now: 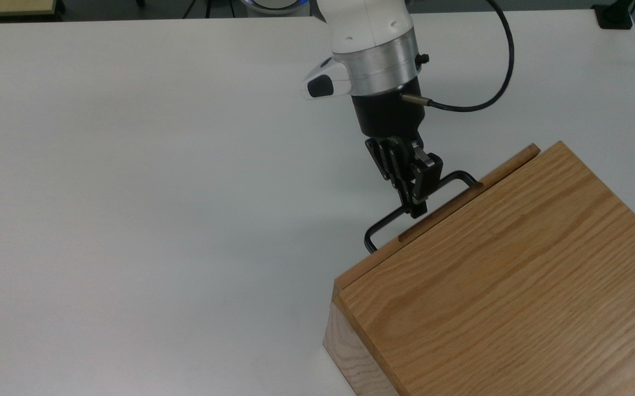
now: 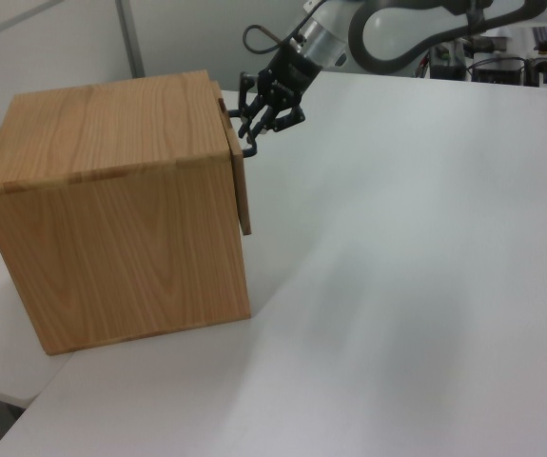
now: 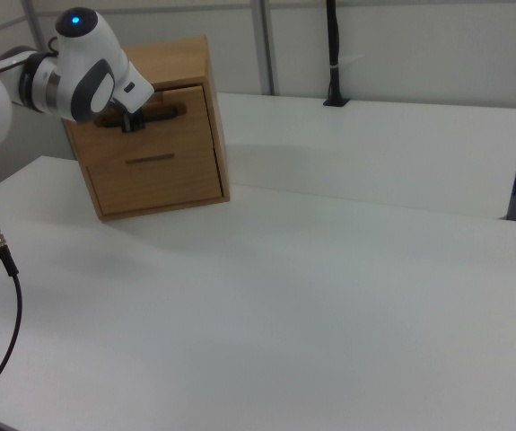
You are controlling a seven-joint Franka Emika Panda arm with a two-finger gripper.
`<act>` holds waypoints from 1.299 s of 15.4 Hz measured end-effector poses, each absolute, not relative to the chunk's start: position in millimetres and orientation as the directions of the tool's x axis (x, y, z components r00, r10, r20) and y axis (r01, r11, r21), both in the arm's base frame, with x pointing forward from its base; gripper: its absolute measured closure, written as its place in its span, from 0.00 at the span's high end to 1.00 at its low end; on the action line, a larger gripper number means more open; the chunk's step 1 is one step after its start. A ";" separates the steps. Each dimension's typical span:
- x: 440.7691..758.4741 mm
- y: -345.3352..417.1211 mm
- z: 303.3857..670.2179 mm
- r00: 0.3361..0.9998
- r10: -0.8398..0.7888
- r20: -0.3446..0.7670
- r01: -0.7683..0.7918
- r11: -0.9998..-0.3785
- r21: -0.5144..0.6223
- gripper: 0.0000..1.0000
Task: Open the drawer by sliding it
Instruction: 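Grip the black handle and pull the drawer out of the cabinet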
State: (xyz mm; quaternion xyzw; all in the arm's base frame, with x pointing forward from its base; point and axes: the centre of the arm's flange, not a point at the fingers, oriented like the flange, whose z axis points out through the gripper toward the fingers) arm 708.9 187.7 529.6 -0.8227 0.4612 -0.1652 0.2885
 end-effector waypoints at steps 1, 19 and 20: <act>706.4 183.3 531.9 0.522 -0.853 -0.001 -0.675 -0.413 -0.611 0.16; 622.8 65.1 562.3 0.674 -0.739 0.004 -0.711 -0.650 -0.268 0.12; 619.8 61.6 562.1 0.678 -0.735 0.004 -0.710 -0.657 -0.254 0.12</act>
